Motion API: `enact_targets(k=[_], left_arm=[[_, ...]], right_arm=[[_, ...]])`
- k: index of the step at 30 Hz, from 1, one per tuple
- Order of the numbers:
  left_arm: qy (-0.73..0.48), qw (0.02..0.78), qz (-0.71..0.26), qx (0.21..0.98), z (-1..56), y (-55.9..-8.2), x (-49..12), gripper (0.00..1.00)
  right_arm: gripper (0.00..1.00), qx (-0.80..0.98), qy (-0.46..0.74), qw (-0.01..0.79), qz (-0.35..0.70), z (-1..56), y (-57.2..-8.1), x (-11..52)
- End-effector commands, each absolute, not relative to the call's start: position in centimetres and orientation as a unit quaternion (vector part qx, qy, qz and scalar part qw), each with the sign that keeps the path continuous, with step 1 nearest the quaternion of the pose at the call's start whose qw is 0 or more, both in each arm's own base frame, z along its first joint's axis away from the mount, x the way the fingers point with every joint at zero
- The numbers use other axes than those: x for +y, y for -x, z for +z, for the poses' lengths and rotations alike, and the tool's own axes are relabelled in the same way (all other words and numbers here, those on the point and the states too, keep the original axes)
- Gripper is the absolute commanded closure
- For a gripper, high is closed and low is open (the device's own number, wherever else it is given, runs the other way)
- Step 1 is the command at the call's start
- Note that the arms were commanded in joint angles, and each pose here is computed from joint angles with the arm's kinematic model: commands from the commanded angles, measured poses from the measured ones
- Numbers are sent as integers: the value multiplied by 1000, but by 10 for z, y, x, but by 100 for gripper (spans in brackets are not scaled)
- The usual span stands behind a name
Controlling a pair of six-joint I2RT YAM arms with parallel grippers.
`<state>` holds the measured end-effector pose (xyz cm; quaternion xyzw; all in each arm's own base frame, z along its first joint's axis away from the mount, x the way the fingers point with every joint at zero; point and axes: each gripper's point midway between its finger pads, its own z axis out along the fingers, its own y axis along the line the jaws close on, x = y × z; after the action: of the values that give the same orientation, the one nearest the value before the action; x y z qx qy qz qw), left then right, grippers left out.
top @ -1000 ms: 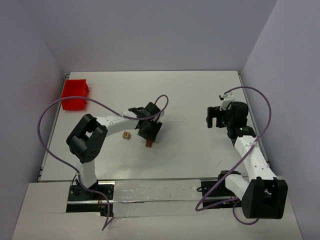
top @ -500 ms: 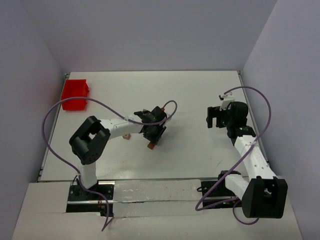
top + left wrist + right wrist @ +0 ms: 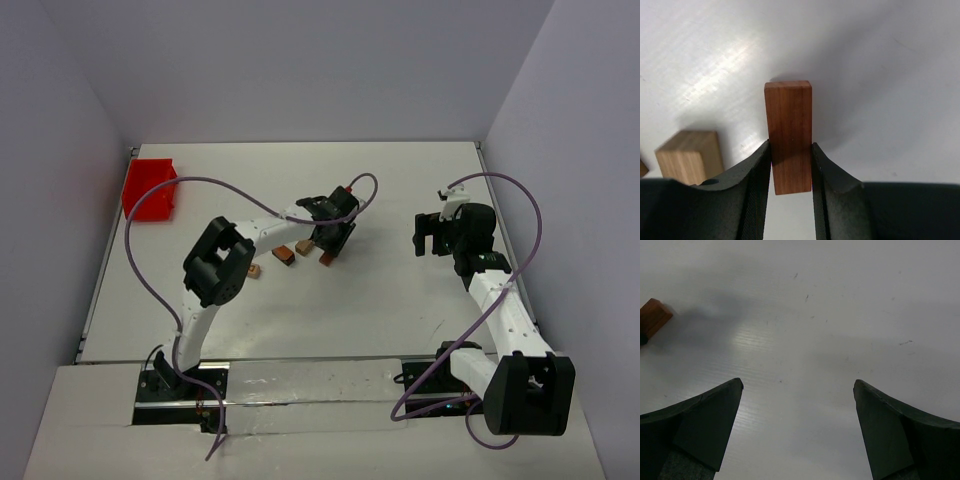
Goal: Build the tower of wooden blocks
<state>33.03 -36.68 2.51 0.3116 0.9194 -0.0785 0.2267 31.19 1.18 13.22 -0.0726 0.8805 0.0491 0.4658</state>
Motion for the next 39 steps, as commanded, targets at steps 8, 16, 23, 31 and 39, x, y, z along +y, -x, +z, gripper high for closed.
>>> enact_targets(k=[8, 16, 23, 31, 39], left_arm=[[-112, 220, -31, 969, 11, -401, -284, 100], [-27, 205, -16, 978, 5, -403, -230, 100], [-23, 207, -22, 978, 10, -389, -221, 100], [-26, 191, -60, 979, 11, -362, -222, 100], [-37, 190, -90, 977, 17, -336, -238, 100]], right_arm=[[0, 866, 78, 491, 44, 151, -321, 12], [0, 867, 78, 490, 43, 150, -321, 12], [0, 868, 78, 489, 43, 150, -321, 11], [0, 867, 78, 490, 42, 151, -322, 11], [0, 868, 78, 488, 39, 149, -322, 10]])
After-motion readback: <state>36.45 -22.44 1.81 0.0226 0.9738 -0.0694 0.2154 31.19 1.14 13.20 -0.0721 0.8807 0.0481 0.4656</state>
